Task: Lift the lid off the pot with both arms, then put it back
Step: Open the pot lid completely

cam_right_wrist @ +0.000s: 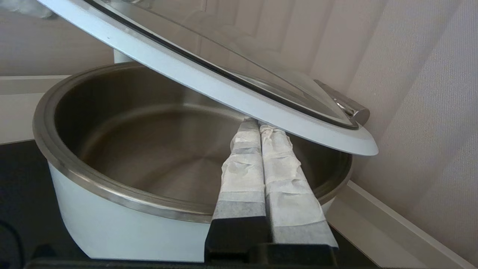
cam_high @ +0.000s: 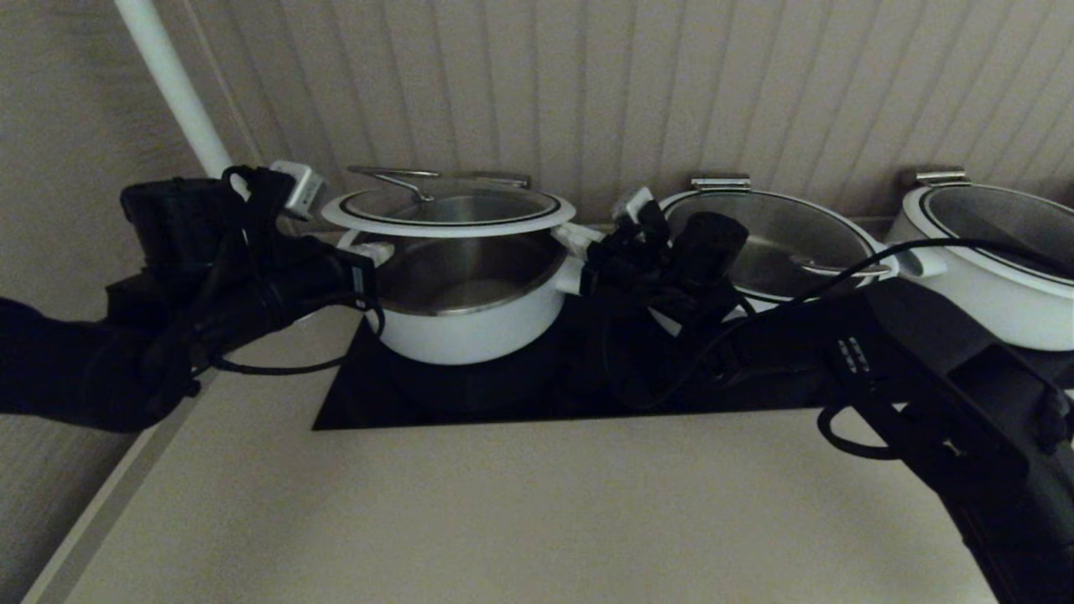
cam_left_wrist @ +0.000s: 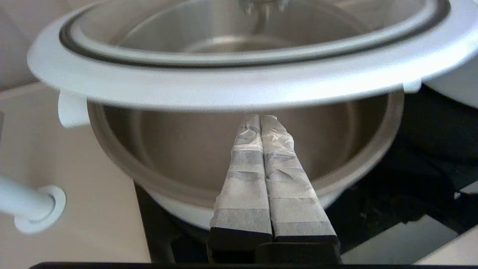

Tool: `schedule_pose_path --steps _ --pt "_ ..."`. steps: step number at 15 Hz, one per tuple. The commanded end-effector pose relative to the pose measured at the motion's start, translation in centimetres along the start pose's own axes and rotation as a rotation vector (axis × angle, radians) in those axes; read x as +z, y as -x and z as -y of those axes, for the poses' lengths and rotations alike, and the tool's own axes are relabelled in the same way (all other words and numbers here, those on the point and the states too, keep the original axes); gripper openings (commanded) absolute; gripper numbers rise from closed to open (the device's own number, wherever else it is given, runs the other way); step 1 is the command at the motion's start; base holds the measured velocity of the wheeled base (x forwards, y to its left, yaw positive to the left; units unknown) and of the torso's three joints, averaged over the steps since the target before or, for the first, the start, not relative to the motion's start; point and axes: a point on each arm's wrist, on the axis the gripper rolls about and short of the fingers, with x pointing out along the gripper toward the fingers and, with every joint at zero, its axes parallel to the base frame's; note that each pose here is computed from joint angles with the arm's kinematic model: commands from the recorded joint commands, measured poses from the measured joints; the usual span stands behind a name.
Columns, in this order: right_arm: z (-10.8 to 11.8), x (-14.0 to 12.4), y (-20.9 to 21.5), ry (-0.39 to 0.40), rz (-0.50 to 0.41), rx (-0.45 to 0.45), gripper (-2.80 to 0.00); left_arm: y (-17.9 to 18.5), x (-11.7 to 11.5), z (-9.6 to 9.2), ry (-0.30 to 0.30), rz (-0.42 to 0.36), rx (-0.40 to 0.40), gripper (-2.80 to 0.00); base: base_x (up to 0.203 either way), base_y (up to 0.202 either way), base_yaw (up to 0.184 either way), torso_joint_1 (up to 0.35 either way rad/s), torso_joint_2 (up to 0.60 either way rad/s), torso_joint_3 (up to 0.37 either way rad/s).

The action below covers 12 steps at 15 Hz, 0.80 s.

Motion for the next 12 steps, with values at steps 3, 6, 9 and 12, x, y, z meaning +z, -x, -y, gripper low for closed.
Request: schedule_pose_path --steps 3,6,9,12 --pt "0.0 0.0 0.0 0.004 0.005 0.002 -2.80 -1.1 0.0 -0.3 -0.001 0.009 0.000 -2.80 0.000 0.000 0.000 0.000 0.00 0.000" --pt "0.0 0.1 0.0 0.006 0.008 0.002 -2.80 -1.4 0.0 -0.3 -0.002 0.009 0.002 -2.80 0.000 0.000 0.000 0.000 0.00 0.000" --pt "0.1 0.4 -0.1 0.009 0.013 0.001 -2.80 -1.5 0.0 -0.4 -0.002 0.010 0.022 -2.80 0.000 0.000 0.000 0.000 0.00 0.000" --pt "0.2 0.8 -0.1 0.013 0.021 -0.001 -2.80 -1.8 0.5 -0.5 -0.004 0.030 0.024 -2.80 0.000 0.000 0.000 0.000 0.00 0.000"
